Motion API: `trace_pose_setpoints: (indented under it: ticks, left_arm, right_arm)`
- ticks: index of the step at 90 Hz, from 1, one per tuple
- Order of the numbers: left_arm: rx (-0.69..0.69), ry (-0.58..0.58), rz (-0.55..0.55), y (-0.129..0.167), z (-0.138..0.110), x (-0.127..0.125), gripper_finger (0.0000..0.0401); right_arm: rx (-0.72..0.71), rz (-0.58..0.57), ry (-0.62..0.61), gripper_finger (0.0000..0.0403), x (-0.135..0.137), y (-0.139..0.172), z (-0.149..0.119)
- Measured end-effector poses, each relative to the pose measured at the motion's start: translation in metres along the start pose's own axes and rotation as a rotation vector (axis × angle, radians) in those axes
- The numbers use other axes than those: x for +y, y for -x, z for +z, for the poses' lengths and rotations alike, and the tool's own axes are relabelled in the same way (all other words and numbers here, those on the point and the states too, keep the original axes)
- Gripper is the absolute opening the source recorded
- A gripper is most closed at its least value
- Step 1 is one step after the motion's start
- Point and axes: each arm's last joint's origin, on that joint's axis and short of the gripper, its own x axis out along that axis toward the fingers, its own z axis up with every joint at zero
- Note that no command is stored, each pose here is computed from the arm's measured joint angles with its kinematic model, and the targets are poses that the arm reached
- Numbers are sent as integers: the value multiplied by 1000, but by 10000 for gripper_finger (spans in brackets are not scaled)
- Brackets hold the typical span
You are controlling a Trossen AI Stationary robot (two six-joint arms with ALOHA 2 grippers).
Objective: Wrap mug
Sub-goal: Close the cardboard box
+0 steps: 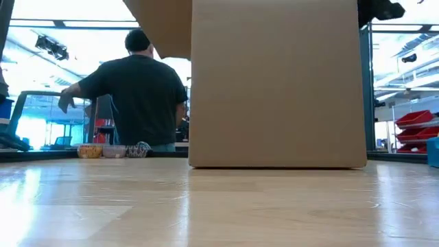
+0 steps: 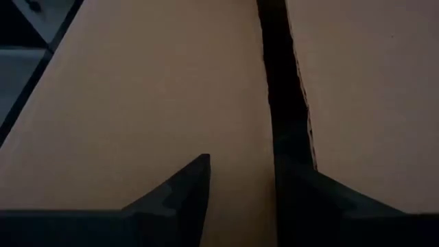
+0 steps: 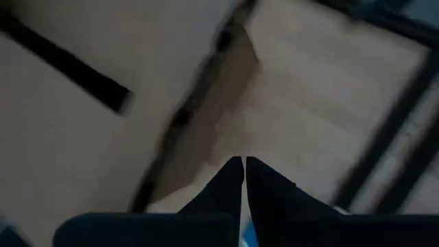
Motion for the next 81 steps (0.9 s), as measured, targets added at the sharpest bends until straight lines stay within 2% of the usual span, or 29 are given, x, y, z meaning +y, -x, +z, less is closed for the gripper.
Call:
trace_pose_setpoints:
  ticks: [13, 20, 36, 53, 67, 81]
  left_arm:
    - [1, -4, 4, 0, 0, 0, 152]
    - [0, -5, 7, 0, 0, 0, 152]
    - [-10, -18, 8, 0, 1, 0, 152]
    - [-2, -22, 16, 7, 0, -1, 152]
    - [-27, -43, 31, 33, 3, -7, 152]
    - [-155, -74, 56, 94, 12, -21, 152]
  right_arm:
    - [-141, 146, 93, 0, 21, 10, 8]
    - [-169, 198, 148, 0, 34, 6, 12]
    - [-100, 121, 284, 0, 66, -41, 20]
    - [-190, 222, 472, 0, 108, -74, 32]
    - [-99, 186, 515, 0, 119, -104, 33]
    - [-45, 155, 526, 0, 123, -121, 33]
